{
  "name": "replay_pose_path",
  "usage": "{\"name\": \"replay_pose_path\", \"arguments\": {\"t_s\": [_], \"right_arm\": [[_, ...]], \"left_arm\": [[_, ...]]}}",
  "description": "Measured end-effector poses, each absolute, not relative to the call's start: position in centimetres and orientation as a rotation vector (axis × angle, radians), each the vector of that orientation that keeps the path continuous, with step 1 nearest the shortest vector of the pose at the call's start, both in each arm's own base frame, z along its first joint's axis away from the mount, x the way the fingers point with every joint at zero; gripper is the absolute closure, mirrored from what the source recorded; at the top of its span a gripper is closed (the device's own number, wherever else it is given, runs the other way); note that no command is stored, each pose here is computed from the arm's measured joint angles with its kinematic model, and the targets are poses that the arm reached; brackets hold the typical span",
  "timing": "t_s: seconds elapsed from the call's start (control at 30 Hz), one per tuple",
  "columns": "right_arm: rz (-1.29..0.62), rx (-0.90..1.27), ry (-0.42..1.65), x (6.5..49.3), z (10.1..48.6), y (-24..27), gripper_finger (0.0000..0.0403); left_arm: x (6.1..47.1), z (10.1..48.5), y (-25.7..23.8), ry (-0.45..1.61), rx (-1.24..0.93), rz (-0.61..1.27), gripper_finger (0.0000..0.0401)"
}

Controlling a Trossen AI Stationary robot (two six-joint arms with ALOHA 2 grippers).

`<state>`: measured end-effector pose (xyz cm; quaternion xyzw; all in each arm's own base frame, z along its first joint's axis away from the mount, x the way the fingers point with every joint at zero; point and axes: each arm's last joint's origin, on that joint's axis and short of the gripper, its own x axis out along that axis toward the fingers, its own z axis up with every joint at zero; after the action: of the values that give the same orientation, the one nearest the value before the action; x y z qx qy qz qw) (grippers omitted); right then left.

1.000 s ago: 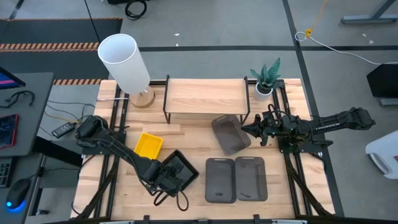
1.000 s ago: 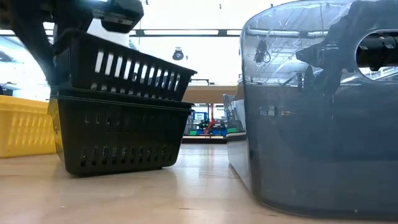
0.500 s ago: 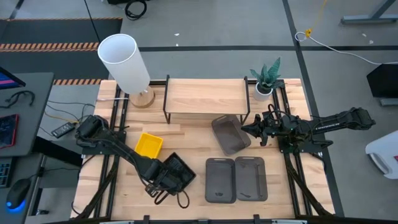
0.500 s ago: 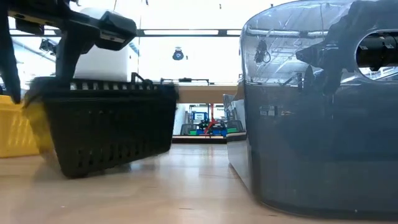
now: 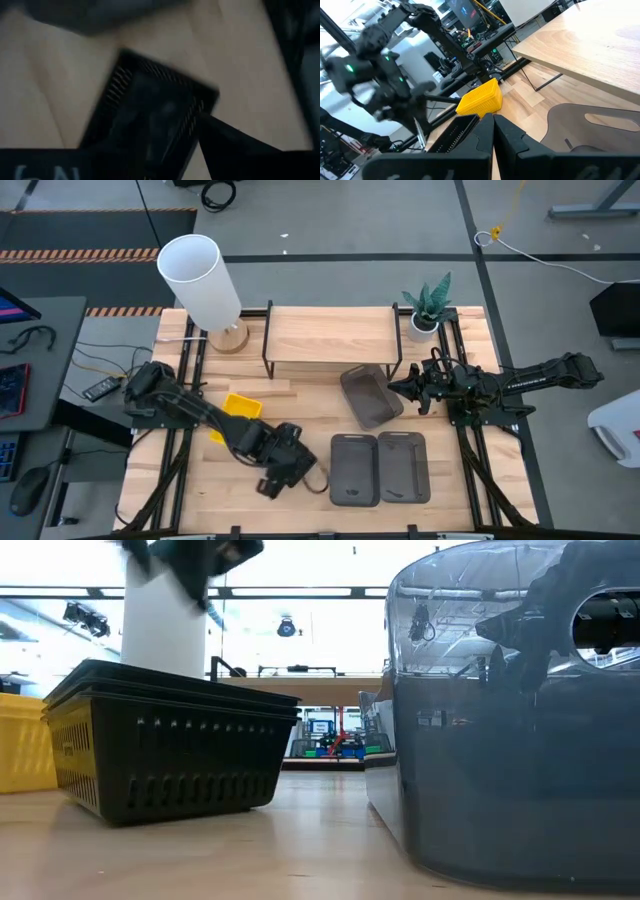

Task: Stack baskets on shelf by color
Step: Stack the top transparent black bin on the bottom right transparent black bin on the table

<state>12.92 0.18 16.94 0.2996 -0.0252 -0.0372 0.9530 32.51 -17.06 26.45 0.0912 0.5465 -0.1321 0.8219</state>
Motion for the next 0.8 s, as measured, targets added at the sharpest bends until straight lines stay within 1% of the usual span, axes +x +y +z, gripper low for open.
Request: {"name": "replay_pose_path", "arguments": {"t_s": [0.13,0.23,0.37,0.53,0.7,0.8], "right_arm": [[-0.076,0.609,-0.051,12.9,16.9,0.2,0.0389],[-0.075,0.609,-0.051,12.9,16.9,0.2,0.0389],[-0.078,0.633,-0.075,12.9,17.1,0.1,0.0389],[-0.098,0.758,-0.224,12.8,18.3,-0.1,0.0389],[-0.029,0.798,-0.39,12.3,19.9,-0.1,0.0389],[-0.085,0.825,-0.452,12.2,20.2,-0.3,0.0389]], "left_arm": [[34.0,29.3,-16.5,1.051,0.024,-0.179,0.0256],[34.6,31.1,-16.5,0.944,-0.034,-0.098,0.027],[34.5,32.9,-16.7,0.757,-0.085,-0.051,0.0287],[32.8,33.9,-15.8,0.641,-0.139,-0.007,0.0319],[31.1,34.5,-14.1,0.544,-0.211,0.043,0.0355],[30.2,34.9,-13.1,0.482,-0.24,0.057,0.0374]]}}
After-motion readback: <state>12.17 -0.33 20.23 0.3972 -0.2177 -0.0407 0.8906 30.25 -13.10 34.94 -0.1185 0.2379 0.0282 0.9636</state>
